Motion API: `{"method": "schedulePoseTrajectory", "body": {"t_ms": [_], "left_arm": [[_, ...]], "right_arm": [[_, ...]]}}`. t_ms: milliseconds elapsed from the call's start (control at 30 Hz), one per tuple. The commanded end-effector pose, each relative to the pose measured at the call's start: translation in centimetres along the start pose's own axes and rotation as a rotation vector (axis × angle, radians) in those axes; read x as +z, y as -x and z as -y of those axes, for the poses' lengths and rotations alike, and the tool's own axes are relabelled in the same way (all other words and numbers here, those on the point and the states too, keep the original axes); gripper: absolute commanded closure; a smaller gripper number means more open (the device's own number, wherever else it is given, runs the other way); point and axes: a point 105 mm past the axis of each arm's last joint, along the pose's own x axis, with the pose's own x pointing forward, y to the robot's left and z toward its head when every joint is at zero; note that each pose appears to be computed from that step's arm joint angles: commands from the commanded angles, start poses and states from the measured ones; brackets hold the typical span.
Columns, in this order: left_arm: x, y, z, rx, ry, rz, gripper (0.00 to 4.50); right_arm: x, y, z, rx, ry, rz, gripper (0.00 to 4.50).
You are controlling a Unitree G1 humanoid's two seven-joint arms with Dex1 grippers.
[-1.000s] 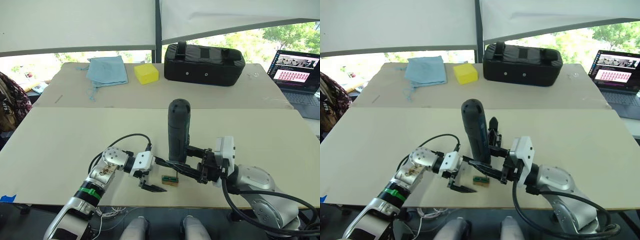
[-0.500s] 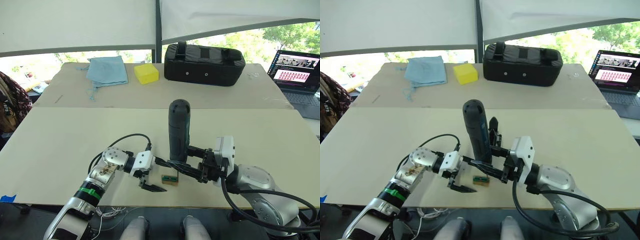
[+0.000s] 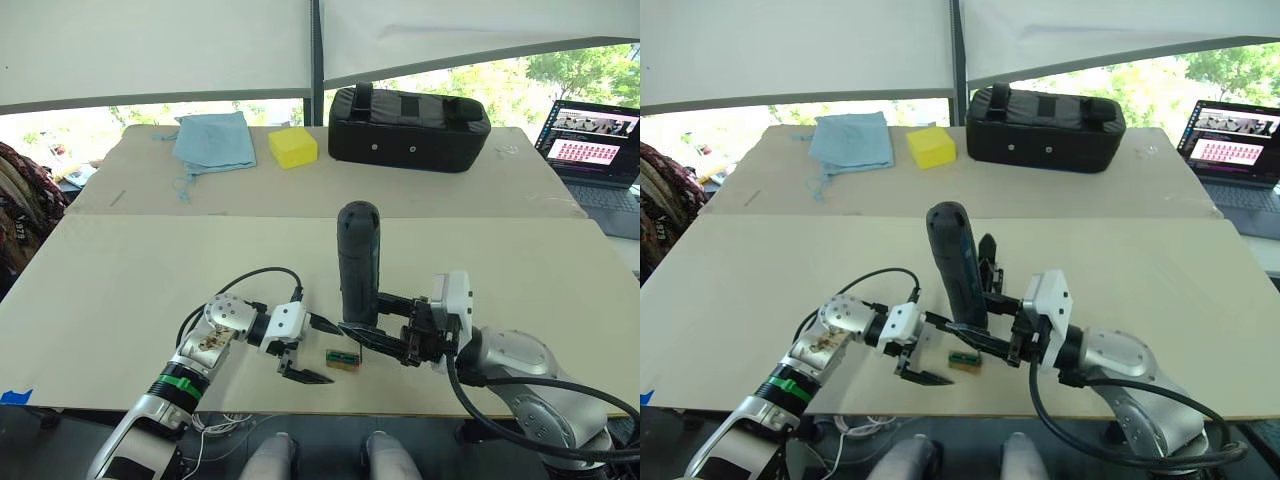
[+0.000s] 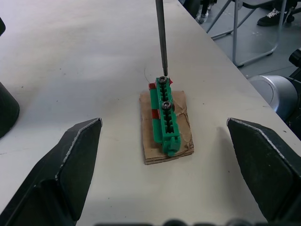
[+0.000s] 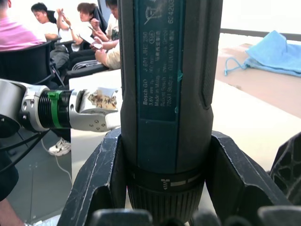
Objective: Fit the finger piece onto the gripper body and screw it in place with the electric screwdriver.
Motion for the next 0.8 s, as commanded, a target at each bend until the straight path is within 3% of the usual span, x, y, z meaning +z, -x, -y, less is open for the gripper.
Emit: {"method": "schedulePoseTrajectory", "body": {"t_ms": [33, 233, 467, 800], "left_arm": [[0.6, 0.0, 0.0, 0.001, -0.036, 0.012, 0.0], [0.6, 0.0, 0.0, 0.0, -0.035, 0.012, 0.0], [0.6, 0.0, 0.0, -0.006, -0.036, 0.011, 0.0], [0.7, 0.0, -0.3, -0.002, -0.041, 0.008, 0.0]], "right_arm": [[1.6, 0.1, -0.4, 0.012, 0.041, 0.053, 2.58], [1.6, 0.2, -0.3, 0.01, 0.039, 0.054, 2.58], [3.6, -0.2, -0.1, -0.005, 0.045, 0.129, 2.58], [2.6, -0.6, -0.1, -0.004, 0.039, 0.105, 2.58]]}}
